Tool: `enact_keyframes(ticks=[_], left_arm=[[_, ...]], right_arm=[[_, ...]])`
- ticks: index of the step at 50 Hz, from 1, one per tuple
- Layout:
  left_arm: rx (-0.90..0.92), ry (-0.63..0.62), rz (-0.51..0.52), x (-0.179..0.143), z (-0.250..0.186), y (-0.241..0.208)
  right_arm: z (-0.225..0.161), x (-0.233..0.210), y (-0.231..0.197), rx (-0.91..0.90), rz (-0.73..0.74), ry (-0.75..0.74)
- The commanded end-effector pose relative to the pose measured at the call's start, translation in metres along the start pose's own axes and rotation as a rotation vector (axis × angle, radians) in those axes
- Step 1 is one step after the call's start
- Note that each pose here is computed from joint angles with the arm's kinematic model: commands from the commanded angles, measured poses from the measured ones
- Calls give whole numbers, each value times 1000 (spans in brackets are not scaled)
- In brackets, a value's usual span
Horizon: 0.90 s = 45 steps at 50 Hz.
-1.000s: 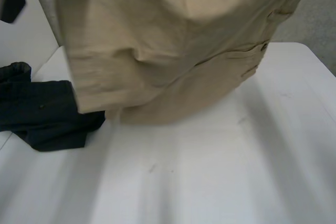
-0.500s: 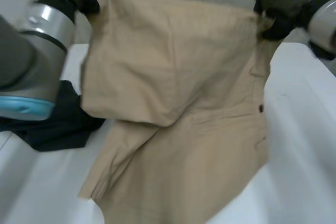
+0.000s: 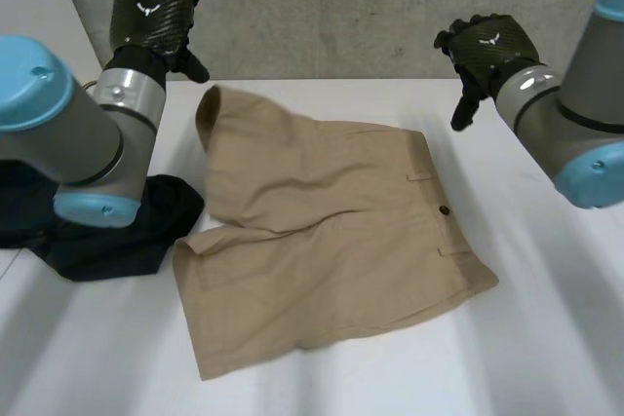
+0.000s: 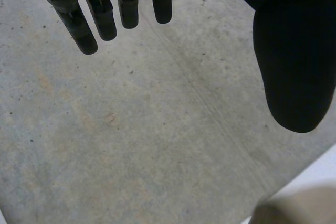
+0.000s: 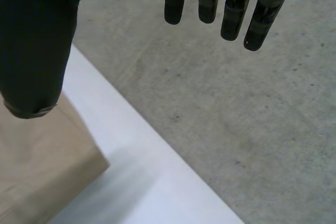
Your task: Fold the laundry.
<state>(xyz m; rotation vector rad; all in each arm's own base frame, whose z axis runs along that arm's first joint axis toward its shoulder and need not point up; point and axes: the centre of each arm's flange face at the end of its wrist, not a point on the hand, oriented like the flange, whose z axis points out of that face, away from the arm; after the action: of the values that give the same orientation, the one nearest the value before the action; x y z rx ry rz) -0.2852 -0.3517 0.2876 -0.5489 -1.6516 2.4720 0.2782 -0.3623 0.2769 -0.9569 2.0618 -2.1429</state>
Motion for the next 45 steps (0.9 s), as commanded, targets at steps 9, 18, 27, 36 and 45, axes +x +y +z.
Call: enact_keyframes(ticks=[9,18,27,36,45], left_arm=[[-530,329,61,51,-185,-2],[-770,331,82,48,-238,30],[-839,334,45,51,-253,39],[-920,357,63,58,-258,60],[-904,328,73,60,-252,68]], right_arm=[[-103,-26,75,-244,-267,-328],[-114,-31,110,-254,-206,-389],[-109,-42,136,-245,-159,-443],[-106,-48,151,-279,-150,-469],[-106,-46,152,-281,-150,-461]])
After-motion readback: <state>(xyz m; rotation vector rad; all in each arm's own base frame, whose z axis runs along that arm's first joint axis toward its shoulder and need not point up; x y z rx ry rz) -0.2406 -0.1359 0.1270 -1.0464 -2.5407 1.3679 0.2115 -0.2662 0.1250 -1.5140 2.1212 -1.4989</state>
